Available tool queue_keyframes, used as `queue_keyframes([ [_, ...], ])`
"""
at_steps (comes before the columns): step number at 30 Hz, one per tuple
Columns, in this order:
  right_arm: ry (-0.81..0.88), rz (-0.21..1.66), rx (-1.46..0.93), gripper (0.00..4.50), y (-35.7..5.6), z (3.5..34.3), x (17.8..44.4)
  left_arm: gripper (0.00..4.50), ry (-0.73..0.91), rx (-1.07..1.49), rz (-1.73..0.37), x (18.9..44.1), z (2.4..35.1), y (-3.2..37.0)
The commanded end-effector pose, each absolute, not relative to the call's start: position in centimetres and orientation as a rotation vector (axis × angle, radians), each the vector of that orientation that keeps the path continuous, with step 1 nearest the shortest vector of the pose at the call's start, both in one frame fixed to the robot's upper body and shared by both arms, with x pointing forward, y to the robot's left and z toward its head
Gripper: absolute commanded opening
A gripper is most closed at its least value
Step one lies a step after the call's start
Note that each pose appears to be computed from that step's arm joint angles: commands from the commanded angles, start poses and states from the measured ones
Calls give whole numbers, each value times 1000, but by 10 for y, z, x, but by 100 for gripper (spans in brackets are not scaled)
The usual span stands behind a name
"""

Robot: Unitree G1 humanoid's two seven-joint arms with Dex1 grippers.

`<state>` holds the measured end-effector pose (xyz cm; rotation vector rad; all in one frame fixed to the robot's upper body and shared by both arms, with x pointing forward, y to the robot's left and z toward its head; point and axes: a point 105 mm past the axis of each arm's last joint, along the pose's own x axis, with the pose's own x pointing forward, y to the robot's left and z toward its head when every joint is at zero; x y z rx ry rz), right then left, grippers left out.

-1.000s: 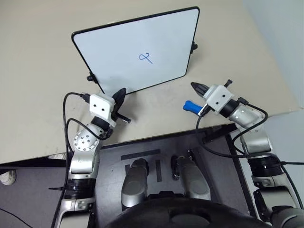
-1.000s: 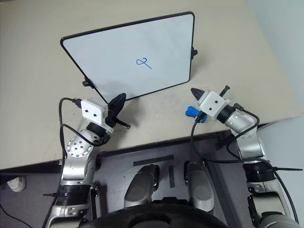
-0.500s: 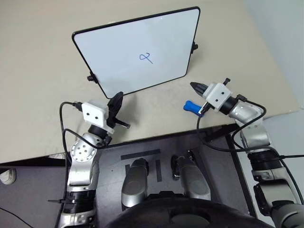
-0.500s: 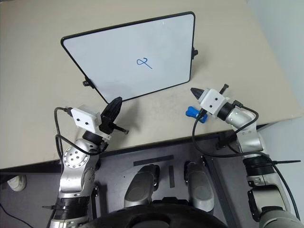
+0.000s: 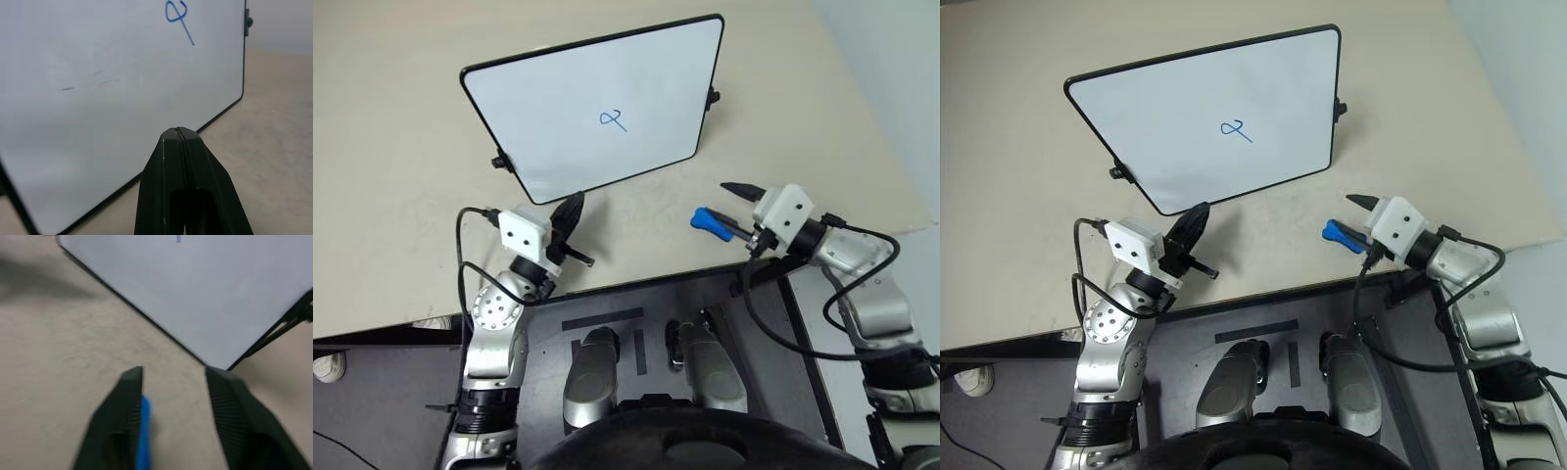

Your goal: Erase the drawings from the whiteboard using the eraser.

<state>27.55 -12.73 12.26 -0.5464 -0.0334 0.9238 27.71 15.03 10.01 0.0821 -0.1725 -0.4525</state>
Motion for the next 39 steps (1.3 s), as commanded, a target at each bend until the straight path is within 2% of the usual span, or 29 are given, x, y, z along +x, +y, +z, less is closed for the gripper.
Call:
queue_keyframes([
  [1,-28,967,-535,213,-123,128,266,0,-242,56,-491,268,112,141],
  [6,12,979,-525,213,-121,118,268,0,-285,50,-449,270,121,146],
  [22,113,964,-511,213,-128,80,286,0,-286,55,-458,271,120,140],
  [25,110,956,-516,157,-129,79,286,0,-287,56,-459,272,120,140],
  [30,73,928,-550,3,-131,87,292,0,-293,56,-467,275,120,138],
  [34,-50,938,-590,3,-119,115,296,0,-296,60,-470,277,120,139],
  [39,-327,998,-650,3,-81,169,302,0,-297,76,-463,281,119,145],
])
